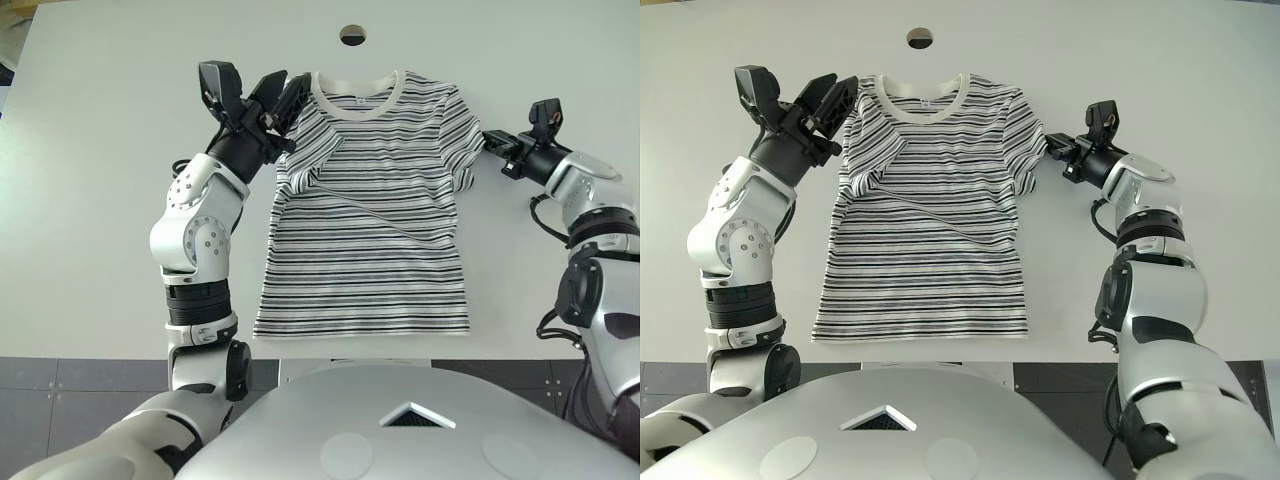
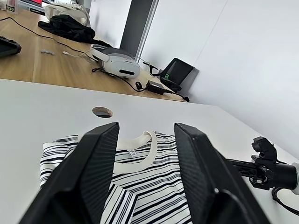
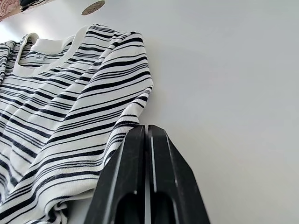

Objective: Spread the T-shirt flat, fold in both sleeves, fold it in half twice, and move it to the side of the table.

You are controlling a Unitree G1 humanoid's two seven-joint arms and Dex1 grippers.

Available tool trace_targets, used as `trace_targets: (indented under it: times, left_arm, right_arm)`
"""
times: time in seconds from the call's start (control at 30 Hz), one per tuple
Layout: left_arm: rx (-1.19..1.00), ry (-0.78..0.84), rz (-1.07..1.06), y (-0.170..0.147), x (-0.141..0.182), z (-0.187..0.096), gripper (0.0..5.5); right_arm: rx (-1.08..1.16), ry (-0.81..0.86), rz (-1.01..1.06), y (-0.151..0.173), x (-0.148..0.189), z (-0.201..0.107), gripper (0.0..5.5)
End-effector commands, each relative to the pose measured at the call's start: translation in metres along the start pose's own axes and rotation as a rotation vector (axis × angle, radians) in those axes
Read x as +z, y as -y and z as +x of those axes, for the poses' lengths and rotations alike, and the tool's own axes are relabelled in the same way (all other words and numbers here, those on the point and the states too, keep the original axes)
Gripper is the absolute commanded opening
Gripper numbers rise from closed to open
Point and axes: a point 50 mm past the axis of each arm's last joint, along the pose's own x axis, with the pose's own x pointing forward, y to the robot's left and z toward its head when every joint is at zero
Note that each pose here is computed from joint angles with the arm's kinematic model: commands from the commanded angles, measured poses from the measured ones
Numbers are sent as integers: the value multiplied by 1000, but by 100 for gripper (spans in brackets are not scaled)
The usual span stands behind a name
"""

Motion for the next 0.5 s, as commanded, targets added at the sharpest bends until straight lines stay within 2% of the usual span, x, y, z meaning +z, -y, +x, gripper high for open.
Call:
trace_targets:
  times: [0.03,0.37,0.5]
  left_arm:
    - [6,-9,-8,-2,1,1,220]
    - [5,-12,-12,-2,0,2,220]
    - [6,-12,-15,-2,-1,1,220]
  right_arm:
    - [14,-26,21,-2,-10,0,12]
    - [-7,-20,29,4,-12,-11,178]
    - [0,-16,36,6,-17,-17,178]
